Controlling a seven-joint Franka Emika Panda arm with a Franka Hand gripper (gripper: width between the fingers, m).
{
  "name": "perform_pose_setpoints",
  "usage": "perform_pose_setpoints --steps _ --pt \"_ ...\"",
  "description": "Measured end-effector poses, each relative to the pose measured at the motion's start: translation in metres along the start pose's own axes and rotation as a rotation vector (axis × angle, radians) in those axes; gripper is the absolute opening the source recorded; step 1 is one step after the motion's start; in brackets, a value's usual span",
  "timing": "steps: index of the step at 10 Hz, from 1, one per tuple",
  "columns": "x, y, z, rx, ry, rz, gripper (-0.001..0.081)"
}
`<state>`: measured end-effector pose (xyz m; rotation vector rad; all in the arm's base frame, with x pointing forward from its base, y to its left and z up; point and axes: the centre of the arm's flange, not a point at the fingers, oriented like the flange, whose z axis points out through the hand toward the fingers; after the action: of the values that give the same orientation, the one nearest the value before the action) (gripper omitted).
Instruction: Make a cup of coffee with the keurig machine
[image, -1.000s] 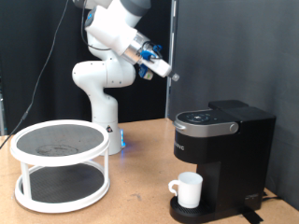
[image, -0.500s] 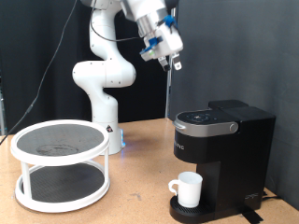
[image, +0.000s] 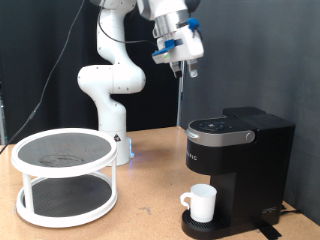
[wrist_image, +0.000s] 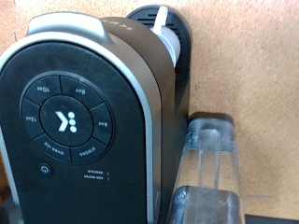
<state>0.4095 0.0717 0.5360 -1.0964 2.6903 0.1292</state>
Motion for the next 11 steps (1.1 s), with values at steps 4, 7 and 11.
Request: perform_pose_setpoints --steps 4,7,11 --pt "-0.040 -0.015 -0.003 -0.126 0.104 -0.068 0.0734" --pt "-0.063 -0.039 0.005 -0.179 0.139 -0.082 0.0734" --pt "-0.086 -0.062 0.021 -0.174 0.177 -0.110 0.0734"
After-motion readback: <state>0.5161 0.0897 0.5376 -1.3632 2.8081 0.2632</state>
